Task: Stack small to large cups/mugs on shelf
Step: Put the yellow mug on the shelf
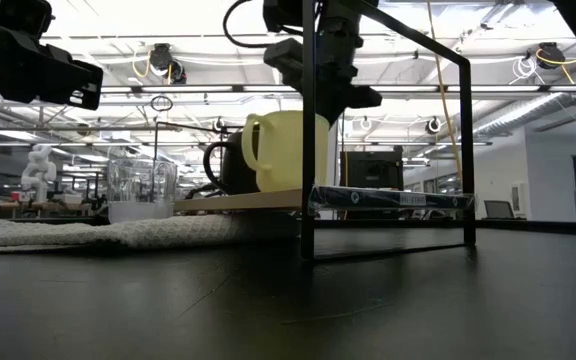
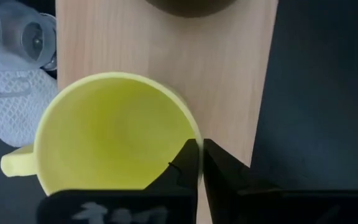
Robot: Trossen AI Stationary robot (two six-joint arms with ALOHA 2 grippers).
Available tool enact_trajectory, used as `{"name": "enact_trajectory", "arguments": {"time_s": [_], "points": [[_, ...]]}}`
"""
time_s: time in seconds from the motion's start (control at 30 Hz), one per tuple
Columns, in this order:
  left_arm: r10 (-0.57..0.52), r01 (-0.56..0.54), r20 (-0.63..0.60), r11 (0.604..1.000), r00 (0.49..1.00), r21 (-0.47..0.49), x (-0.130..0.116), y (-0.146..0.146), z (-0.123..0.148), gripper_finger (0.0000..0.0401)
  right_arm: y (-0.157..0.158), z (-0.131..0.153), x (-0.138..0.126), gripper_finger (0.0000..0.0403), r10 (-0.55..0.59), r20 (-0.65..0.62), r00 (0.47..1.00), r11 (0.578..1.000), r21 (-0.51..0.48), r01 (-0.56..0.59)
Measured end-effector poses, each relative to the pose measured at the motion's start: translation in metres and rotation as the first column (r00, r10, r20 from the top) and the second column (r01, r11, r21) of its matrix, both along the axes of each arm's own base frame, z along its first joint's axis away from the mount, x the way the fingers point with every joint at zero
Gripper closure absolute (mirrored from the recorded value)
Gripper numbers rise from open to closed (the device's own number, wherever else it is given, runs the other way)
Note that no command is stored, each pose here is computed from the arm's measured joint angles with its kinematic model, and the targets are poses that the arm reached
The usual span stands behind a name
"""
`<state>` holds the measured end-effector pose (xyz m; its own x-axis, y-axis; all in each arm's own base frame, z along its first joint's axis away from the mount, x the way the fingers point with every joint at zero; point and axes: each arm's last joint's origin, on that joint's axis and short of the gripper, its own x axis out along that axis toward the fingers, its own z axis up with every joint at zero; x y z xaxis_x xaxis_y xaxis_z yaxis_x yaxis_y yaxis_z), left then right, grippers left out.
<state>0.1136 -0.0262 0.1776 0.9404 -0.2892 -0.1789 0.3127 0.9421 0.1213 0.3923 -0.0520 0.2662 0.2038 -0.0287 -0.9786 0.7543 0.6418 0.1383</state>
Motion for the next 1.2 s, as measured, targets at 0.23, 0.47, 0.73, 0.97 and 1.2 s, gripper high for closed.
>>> {"name": "enact_trajectory", "arguments": {"time_s": [0.23, 0.47, 0.73, 0.97, 1.2], "points": [[0.000, 0.000, 0.001, 1.000, 1.000, 0.004, 0.000, 0.000, 0.000, 0.0370, 0.011, 0.000, 0.001, 0.0402, -0.017, -0.001, 1.000, 1.000, 0.001, 0.017], [-0.003, 0.003, 0.000, 1.000, 1.000, 0.000, 0.000, 0.000, 0.000, 0.0370, 0.021, 0.000, 0.002, 0.0402, -0.024, -0.004, 1.000, 0.998, -0.056, 0.024], [-0.026, 0.025, -0.008, 1.000, 1.000, -0.017, 0.000, -0.001, 0.000, 0.0370, 0.027, 0.000, 0.001, 0.0402, -0.052, -0.017, 0.998, 0.995, -0.082, 0.051], [-0.036, 0.035, -0.032, 0.999, 0.999, -0.017, -0.001, -0.001, -0.003, 0.0370, 0.027, -0.001, -0.003, 0.0403, -0.080, -0.051, 0.995, 0.992, -0.100, 0.075], [-0.036, 0.035, -0.032, 0.999, 0.999, -0.016, -0.001, -0.001, -0.002, 0.0370, 0.027, -0.001, -0.003, 0.0403, -0.078, -0.061, 0.995, 0.992, -0.102, 0.072]]}}
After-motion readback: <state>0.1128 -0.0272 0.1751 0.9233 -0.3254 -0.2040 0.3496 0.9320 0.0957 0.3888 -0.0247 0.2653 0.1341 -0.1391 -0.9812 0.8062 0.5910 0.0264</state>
